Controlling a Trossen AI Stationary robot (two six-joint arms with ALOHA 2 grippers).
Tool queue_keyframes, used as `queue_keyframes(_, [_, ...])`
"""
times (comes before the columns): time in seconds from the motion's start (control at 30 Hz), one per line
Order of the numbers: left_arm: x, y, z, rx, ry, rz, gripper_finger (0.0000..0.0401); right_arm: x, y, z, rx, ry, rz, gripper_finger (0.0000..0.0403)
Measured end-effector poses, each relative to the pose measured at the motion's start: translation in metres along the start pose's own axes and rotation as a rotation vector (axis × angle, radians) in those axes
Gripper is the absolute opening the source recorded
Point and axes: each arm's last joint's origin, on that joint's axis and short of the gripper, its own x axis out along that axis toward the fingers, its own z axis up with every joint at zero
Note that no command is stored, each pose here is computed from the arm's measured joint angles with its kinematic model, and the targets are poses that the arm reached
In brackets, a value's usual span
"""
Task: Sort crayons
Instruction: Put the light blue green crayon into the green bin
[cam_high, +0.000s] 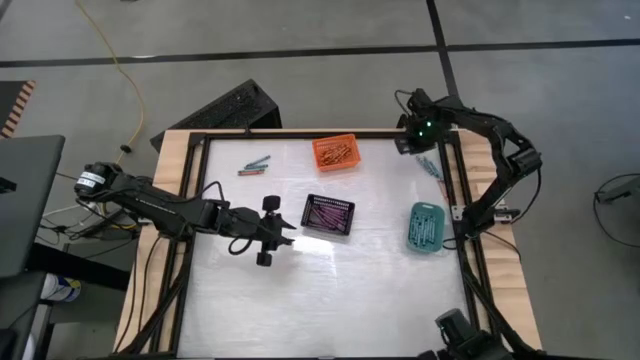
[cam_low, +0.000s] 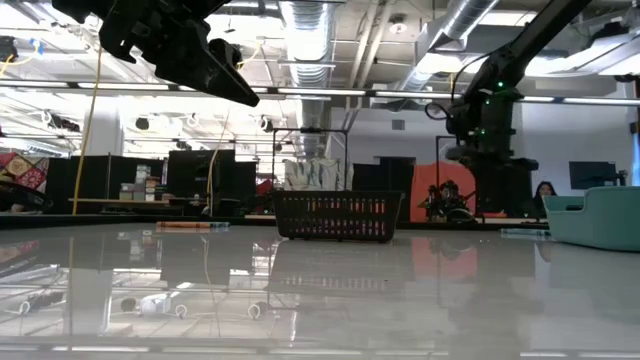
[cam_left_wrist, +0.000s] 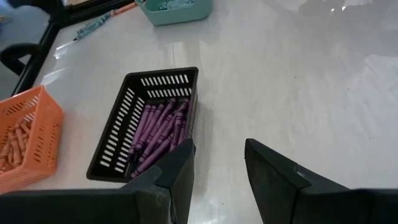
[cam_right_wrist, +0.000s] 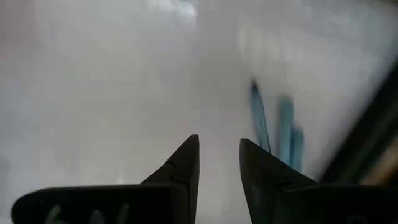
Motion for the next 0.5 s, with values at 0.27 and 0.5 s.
queue_keyframes(0.27, [0.0, 0.0, 0.002, -0.01, -0.019, -0.018, 0.0132, 0.0, 0.013, -0.01, 0.031, 0.008, -0.08, 0.0107])
queue_keyframes(0.5, [-0.001, -0.004, 0.0, -0.031, -0.005, -0.061, 0.0132, 0.0, 0.014, -0.022, 0.045, 0.022, -0.207, 0.0107])
